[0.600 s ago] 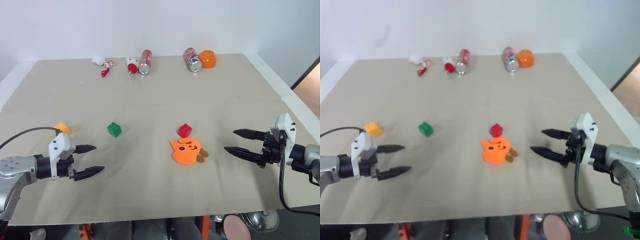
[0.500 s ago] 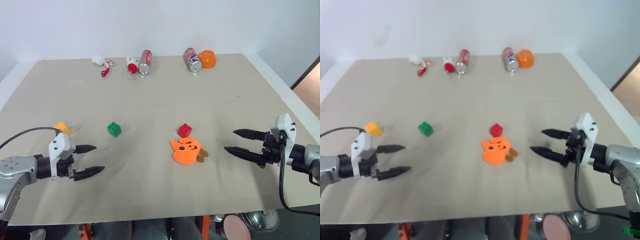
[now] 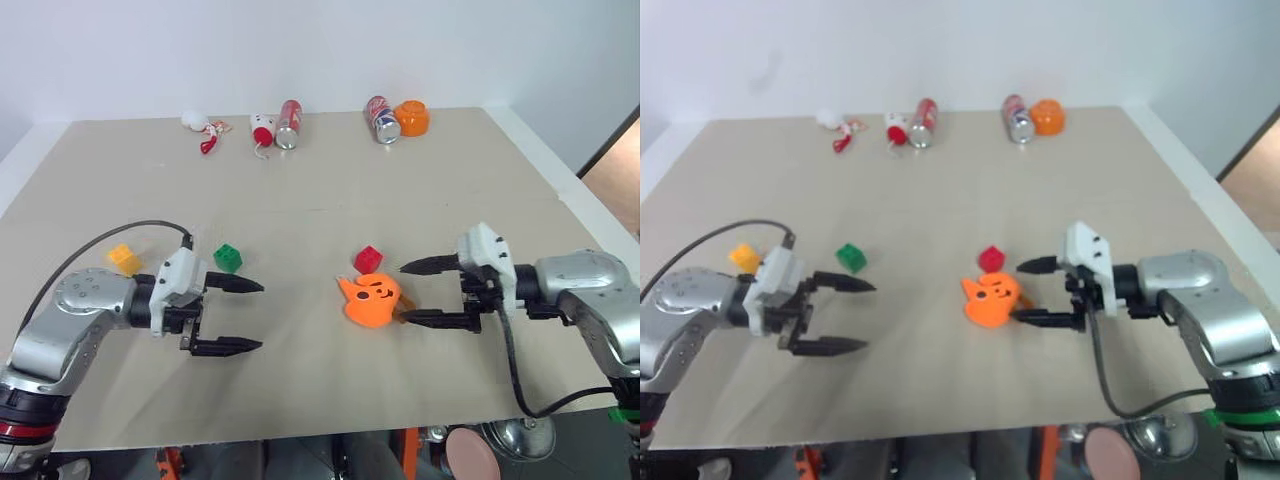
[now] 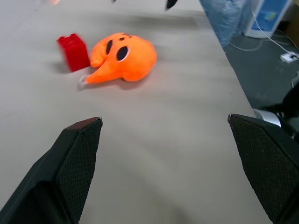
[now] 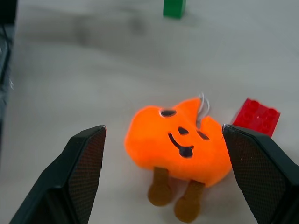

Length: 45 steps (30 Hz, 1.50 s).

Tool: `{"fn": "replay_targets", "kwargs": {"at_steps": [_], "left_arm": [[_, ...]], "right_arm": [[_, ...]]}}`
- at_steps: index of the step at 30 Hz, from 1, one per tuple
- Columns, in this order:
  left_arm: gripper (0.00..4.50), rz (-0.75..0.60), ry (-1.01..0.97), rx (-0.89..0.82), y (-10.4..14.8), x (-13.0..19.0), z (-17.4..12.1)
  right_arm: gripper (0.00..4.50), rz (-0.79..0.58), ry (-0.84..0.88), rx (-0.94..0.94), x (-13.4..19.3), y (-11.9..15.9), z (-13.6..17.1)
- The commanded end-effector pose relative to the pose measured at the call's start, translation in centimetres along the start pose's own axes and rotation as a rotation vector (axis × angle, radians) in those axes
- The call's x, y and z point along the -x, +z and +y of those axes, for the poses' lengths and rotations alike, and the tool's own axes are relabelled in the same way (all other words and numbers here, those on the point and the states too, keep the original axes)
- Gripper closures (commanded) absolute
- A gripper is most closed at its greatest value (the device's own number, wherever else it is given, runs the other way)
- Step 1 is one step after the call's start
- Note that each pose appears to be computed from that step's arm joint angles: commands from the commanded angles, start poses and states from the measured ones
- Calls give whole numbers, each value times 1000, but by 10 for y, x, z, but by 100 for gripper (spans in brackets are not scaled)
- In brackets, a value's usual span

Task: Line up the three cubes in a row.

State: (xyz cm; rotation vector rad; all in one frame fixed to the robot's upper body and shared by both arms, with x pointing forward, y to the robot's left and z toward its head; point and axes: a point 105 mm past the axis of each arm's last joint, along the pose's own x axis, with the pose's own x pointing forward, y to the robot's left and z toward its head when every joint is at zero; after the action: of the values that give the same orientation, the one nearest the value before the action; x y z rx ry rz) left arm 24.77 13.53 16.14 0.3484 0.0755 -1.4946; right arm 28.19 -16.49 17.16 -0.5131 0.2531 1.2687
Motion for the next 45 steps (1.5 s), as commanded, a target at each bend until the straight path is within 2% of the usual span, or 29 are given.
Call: {"fn": "replay_targets", "kwargs": {"at_steps": [1,6,14,18,19,26,33,38,40,42,45], "left_arm": [[3,-8,-27,-59,0,-7,-3],[3,7,-27,-73,-8,-11,-6],[3,9,19,-67,-13,-15,-7],[0,2,35,-59,-14,-16,-9],[0,2,37,-58,-15,-17,-9],[0,-15,58,-73,-16,-22,-6],[0,-51,59,-134,-11,-39,8],[0,-88,170,-173,-2,-54,35],[0,-112,223,-132,2,-59,46],[0,-126,241,-105,3,-64,50],[0,-124,234,-98,4,-69,49]], "right_arm": [[37,13,-8,70,-13,1,-16],[37,32,74,81,-33,-5,-19],[37,102,197,78,-44,-24,-7],[143,115,184,77,-50,-31,-10],[189,108,190,72,-50,-32,-9],[414,110,168,-4,-46,-42,-4],[414,125,133,-40,-5,-40,2],[414,172,-115,9,57,-25,-38],[414,224,-400,67,93,-24,-81],[414,260,-603,99,118,-26,-109],[414,304,-794,103,131,-39,-133]]}}
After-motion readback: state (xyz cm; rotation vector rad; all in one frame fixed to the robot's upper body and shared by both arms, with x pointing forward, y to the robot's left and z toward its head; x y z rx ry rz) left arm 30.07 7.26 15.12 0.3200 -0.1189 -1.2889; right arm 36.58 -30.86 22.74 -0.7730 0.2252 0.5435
